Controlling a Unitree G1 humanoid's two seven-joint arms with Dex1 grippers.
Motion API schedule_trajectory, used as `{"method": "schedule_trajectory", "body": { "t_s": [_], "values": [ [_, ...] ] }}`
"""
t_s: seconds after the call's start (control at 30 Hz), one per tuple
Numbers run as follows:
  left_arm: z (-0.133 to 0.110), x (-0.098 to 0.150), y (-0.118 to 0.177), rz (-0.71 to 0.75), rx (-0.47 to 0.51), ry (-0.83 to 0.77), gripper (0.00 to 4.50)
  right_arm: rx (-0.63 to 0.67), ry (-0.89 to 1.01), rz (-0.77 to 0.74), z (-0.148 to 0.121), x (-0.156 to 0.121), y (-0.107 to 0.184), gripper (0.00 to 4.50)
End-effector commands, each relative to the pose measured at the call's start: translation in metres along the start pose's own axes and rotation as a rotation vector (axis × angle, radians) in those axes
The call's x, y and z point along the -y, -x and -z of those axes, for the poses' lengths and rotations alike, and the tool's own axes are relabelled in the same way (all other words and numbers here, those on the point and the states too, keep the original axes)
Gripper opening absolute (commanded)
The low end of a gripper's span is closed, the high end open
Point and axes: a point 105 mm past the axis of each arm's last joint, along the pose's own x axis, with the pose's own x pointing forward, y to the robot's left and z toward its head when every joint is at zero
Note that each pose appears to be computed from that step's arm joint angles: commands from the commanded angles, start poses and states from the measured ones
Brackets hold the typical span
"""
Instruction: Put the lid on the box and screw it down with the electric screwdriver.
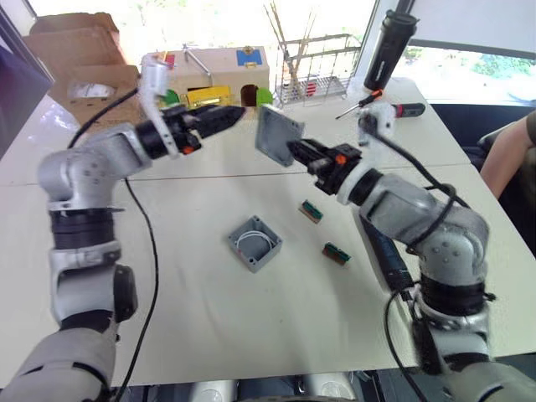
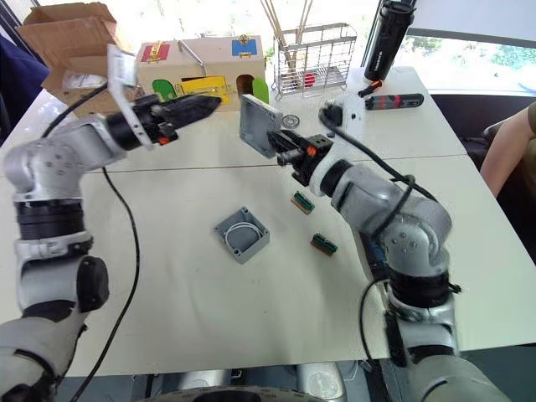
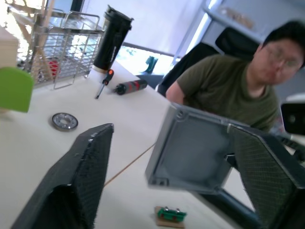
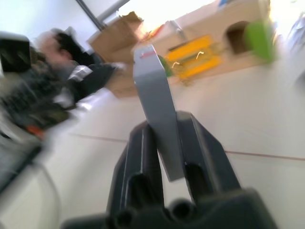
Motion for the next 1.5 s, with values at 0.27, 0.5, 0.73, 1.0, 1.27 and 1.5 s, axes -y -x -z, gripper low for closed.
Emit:
{"method": "schedule_trajectory", "body": {
  "t_s": [0.27, 0.5, 0.73, 1.0, 1.27, 1.5],
  "values": [
    [0.025, -0.026, 0.007, -0.046, -0.140, -0.033, 3.98, 0.263, 1.220, -0.186, 0.036, -0.075, 0.056, 0.10],
    [0.065, -0.001, -0.003, 0.104, -0.351, -0.142, 3.98, 0.310, 1.354, -0.127, 0.061, -0.096, 0.052, 0.10],
    [0.084, 0.035, -0.009, 0.340, -0.528, -0.305, 3.98, 0.304, 1.406, -0.081, 0.074, -0.100, 0.035, 0.10],
    [0.091, 0.034, -0.014, 0.391, -0.563, -0.327, 2.71, 0.266, 1.396, -0.079, 0.077, -0.105, 0.026, 0.10],
    [0.112, 0.034, -0.014, 0.419, -0.622, -0.355, 1.16, 0.233, 1.395, -0.097, 0.084, -0.109, 0.031, 0.10],
    [0.124, 0.035, -0.014, 0.442, -0.660, -0.377, 1.16, 0.213, 1.392, -0.112, 0.092, -0.114, 0.033, 0.10]
  ]
}}
